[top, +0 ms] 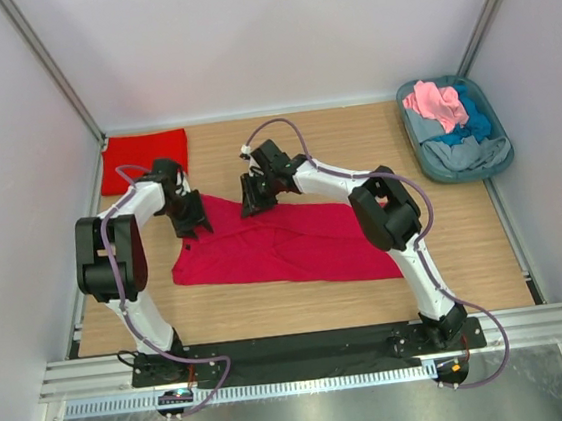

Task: Fold and stack the t-shirts
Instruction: Fold the tshirt

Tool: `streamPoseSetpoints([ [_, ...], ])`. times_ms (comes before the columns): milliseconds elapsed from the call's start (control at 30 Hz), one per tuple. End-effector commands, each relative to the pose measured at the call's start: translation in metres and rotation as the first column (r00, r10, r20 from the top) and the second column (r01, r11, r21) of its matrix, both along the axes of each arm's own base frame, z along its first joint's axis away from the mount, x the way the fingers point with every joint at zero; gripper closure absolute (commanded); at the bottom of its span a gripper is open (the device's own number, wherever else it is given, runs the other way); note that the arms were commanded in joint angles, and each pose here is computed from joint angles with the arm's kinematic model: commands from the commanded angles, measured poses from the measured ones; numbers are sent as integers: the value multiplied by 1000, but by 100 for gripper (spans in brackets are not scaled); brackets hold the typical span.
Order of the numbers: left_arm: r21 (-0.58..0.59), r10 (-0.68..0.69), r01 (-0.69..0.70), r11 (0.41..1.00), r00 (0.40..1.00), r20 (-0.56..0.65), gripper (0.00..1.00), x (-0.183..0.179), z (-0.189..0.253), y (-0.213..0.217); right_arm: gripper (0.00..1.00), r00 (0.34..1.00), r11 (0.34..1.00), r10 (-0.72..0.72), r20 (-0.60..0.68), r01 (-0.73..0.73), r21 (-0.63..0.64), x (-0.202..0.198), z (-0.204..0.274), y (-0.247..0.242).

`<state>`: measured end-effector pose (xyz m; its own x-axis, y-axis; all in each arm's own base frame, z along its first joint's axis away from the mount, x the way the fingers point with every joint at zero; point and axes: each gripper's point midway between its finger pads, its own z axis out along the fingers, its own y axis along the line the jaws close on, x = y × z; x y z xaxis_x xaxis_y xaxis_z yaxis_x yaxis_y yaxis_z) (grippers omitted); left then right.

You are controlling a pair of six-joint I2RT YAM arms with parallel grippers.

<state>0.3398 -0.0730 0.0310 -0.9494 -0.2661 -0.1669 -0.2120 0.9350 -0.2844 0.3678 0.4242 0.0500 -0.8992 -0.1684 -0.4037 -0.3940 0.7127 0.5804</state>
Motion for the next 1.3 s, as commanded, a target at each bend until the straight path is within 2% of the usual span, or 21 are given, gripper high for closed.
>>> streamPoseSetpoints([
  [0,-14,-26,27,1000,997,71,51,14,15,-2,73,997,999,6,81,-9,42,10,29,10],
  [100,36,-21,18,999,998,67,51,11,13,7,83,995,999,-2,101,-1,34,13,34,7],
  [200,34,-23,21,999,997,73,51,11,15,7,93,995,999,-5,103,2,35,13,36,6],
  [300,-8,-37,37,999,995,88,52,12,17,-1,97,995,999,-12,96,8,39,12,36,7],
  [367,-7,-36,37,999,995,91,57,13,18,-1,98,995,999,-10,97,6,42,11,37,7],
  [500,3,-32,32,999,996,79,71,10,15,1,99,995,999,-14,95,9,45,10,37,7],
  [633,16,-21,19,1000,996,91,98,12,22,4,99,996,998,-19,90,14,53,9,39,7],
  [667,21,-16,15,1000,995,94,100,12,25,5,99,996,998,-19,89,14,56,8,41,7],
  [867,8,27,-28,1000,988,151,100,4,63,3,99,995,999,-17,95,13,46,3,50,2],
  [1267,8,93,-94,996,989,111,100,-49,81,1,99,996,999,20,93,-24,35,-27,63,-21],
])
